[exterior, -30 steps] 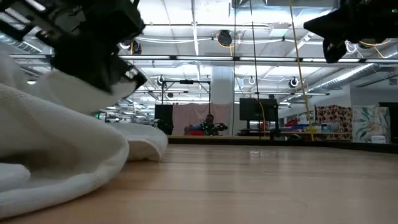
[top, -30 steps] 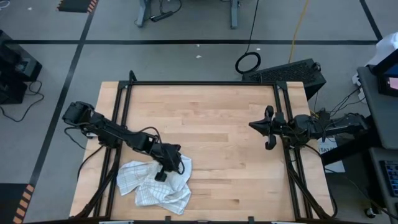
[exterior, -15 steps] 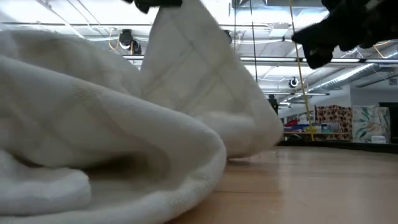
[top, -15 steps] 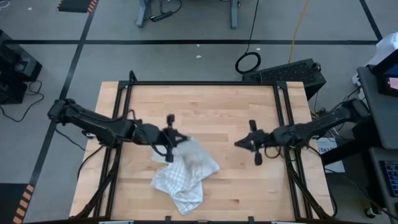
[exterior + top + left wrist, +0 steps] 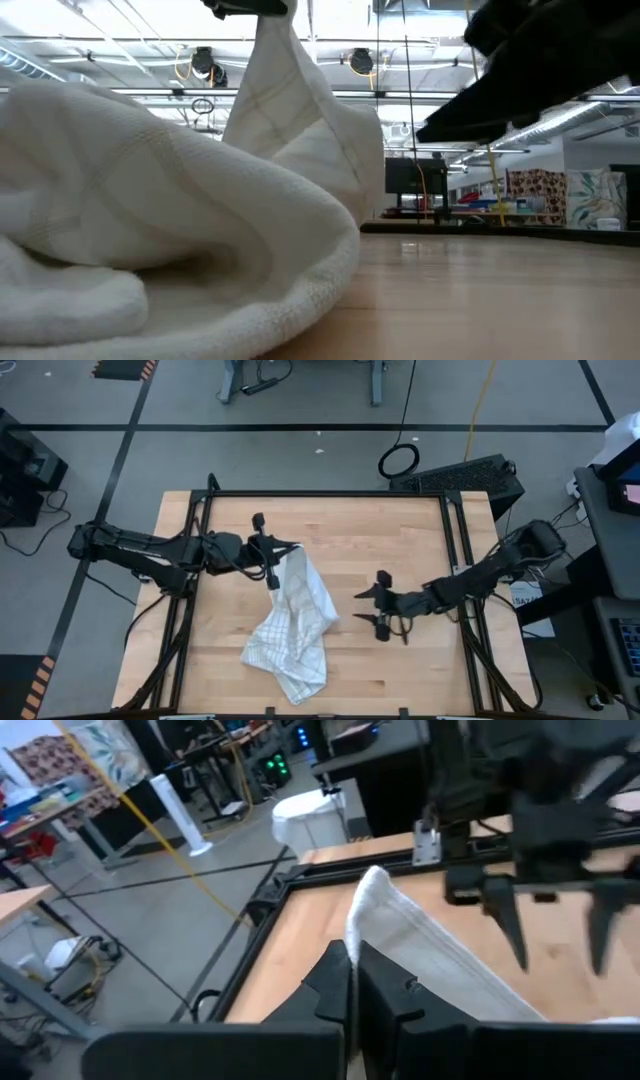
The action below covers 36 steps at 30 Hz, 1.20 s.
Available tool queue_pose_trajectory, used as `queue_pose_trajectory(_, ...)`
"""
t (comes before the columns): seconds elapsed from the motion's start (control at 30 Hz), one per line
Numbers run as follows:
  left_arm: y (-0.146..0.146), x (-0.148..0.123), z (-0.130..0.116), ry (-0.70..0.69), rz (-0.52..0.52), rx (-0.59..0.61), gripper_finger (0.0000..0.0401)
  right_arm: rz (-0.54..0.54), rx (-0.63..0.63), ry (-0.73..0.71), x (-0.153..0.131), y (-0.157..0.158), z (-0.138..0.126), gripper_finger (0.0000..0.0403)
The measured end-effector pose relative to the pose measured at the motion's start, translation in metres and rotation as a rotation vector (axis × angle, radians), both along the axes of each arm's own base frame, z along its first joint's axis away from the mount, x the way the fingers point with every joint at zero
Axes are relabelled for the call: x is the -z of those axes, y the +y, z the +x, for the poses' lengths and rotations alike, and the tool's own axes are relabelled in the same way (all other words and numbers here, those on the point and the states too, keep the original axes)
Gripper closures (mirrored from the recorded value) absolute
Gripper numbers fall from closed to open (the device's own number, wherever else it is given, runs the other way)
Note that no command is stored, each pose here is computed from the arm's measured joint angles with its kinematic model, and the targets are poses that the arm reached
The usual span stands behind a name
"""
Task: Roll towel
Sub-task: Roll the white towel
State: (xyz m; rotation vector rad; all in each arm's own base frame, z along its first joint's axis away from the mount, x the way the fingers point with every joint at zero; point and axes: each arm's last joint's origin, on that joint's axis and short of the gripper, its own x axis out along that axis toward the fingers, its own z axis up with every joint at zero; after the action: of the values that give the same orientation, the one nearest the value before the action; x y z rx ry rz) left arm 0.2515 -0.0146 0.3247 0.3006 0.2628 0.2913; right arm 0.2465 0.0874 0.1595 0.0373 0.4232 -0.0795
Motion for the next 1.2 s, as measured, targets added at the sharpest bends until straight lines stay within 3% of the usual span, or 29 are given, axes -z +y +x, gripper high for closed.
queue_pose_trajectory(0.13, 0.006, -0.001, 0.001, -0.012, -0.002, -0.022, 0.0393, -0.024, -0.047, 0.07, 0.015, 0.002, 0.028, 0.015)
queue_pose_trajectory(0.27, 0.008, -0.005, 0.002, -0.056, -0.004, -0.032, 0.0393, -0.03, -0.082, 0.125, 0.031, 0.003, 0.055, 0.018)
queue_pose_trajectory(0.4, 0.01, -0.007, 0.002, -0.076, -0.005, -0.04, 0.0393, -0.07, -0.08, 0.117, 0.032, 0.004, 0.075, 0.0261)
queue_pose_trajectory(0.5, 0.01, -0.007, 0.002, -0.076, -0.003, -0.039, 0.0393, -0.115, -0.089, 0.111, 0.02, 0.002, 0.084, 0.035)
queue_pose_trajectory(0.57, 0.01, -0.006, 0.001, -0.058, -0.003, -0.038, 0.0393, -0.166, -0.077, 0.148, 0.008, -0.001, 0.084, 0.0388)
queue_pose_trajectory(0.7, 0.011, -0.006, -0.005, -0.035, 0.001, -0.077, 0.0393, -0.26, 0.002, 0.234, -0.03, -0.008, 0.071, 0.039)
queue_pose_trajectory(0.87, 0.013, -0.011, -0.011, -0.05, 0.005, -0.119, 0.0393, -0.281, -0.028, 0.261, -0.082, -0.012, 0.038, 0.0398)
queue_pose_trajectory(1.1, 0.013, -0.01, -0.016, -0.036, -0.037, -0.113, 0.0393, -0.274, -0.034, 0.095, -0.149, -0.022, -0.016, 0.0401)
queue_pose_trajectory(1.2, 0.013, -0.013, -0.016, -0.055, -0.022, -0.112, 0.0393, -0.354, 0.085, -0.024, -0.179, -0.03, -0.039, 0.0401)
